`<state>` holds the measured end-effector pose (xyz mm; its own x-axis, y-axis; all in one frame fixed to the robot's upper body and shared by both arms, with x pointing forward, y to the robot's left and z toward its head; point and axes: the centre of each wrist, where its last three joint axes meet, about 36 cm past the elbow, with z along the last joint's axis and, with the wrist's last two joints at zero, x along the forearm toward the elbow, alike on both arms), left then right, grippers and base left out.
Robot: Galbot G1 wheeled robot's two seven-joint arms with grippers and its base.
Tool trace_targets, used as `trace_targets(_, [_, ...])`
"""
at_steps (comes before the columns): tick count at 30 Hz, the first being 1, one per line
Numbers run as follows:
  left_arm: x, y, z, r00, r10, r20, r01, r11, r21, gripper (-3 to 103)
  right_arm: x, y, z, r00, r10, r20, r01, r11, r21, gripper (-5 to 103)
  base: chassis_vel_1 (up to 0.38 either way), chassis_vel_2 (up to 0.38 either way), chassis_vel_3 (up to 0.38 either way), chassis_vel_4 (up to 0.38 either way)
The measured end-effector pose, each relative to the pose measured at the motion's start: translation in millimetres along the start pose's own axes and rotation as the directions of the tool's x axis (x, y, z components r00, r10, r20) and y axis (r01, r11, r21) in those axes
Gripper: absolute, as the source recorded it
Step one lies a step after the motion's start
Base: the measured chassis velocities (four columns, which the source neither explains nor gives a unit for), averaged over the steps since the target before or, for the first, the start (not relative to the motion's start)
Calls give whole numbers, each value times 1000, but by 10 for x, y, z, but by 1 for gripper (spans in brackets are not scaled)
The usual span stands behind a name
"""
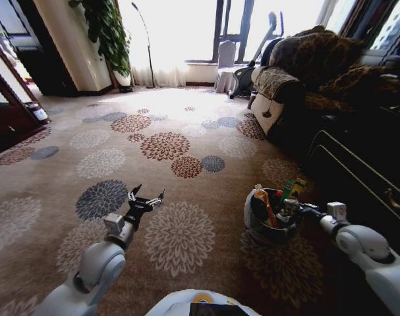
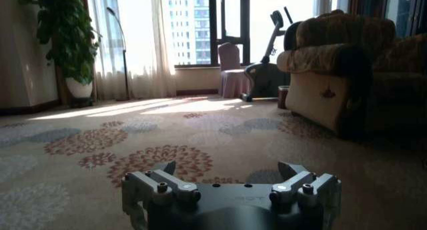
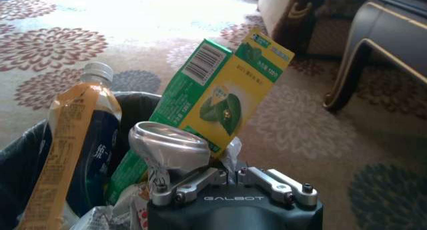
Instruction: Pick up the trash from the ground and place it into the trash bin.
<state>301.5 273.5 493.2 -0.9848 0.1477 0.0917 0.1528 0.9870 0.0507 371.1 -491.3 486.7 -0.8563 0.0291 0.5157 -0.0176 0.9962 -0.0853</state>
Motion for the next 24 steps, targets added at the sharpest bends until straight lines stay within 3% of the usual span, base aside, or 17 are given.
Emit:
trace_targets(2, [-26,0,7,1000,1,1,-1,1000,2,100,100,-126,109,1000,28,-7,-28,999,-35,2,0,0,0,0])
trace_targets(11, [-107,12,55,1000,4,-5,-4,1000,2,100,344,-189,690,996,65,-54,-72,987,-140,2,0,0,0,0])
trace_targets(24, [-125,5,54,1000,5,-1,-5,1000,11,100,347,-289,1021,993,84,-84,-104,961,-258,2,0,0,0,0])
